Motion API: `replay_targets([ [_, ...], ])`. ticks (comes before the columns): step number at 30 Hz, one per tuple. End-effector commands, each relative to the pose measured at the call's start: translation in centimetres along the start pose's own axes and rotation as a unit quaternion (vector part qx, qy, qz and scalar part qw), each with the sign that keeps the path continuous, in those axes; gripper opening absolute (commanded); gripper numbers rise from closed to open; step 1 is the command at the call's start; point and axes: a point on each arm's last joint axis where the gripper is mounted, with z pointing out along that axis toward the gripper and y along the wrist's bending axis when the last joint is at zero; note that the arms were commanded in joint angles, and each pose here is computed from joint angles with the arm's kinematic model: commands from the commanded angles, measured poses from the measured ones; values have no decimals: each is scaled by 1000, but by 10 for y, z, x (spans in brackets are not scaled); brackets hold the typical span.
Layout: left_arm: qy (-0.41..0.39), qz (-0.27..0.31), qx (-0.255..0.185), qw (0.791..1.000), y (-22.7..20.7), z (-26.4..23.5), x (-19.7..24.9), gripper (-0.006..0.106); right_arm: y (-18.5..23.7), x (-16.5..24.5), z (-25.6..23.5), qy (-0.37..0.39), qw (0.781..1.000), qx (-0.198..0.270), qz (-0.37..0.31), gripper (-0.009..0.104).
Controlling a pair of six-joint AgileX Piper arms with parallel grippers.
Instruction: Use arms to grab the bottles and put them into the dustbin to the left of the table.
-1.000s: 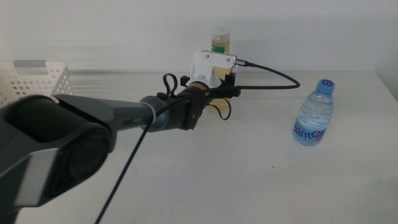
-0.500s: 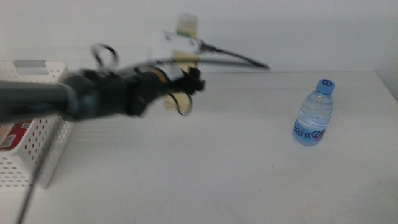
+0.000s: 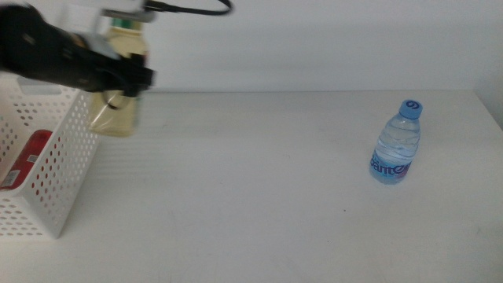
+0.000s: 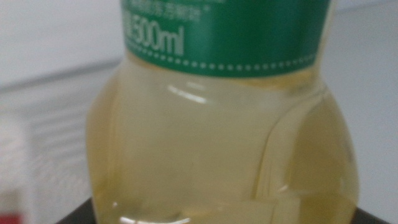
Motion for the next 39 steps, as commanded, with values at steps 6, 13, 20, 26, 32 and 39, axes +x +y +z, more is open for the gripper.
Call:
replay_targets([
  [6,-13,-37,-68,997,63,-71,-49,-5,-2,-8,-3,-48,999,14,-11,63],
  [13,94,-70,-103,988,118,-80,-46,-5,-2,-8,-3,-48,999,14,-11,63],
  [20,169,-105,-112,973,159,-53,-22,-5,-2,-8,-3,-48,999,14,-11,63],
  [26,223,-103,-117,962,178,-18,-1,-5,-2,-8,-3,-48,999,14,-11,63],
  [32,269,-95,-118,951,187,8,16,-5,-2,-8,-3,-48,999,14,-11,63],
  [39,292,-89,-115,946,192,25,27,18,-2,-8,-3,-48,999,14,-11,63],
])
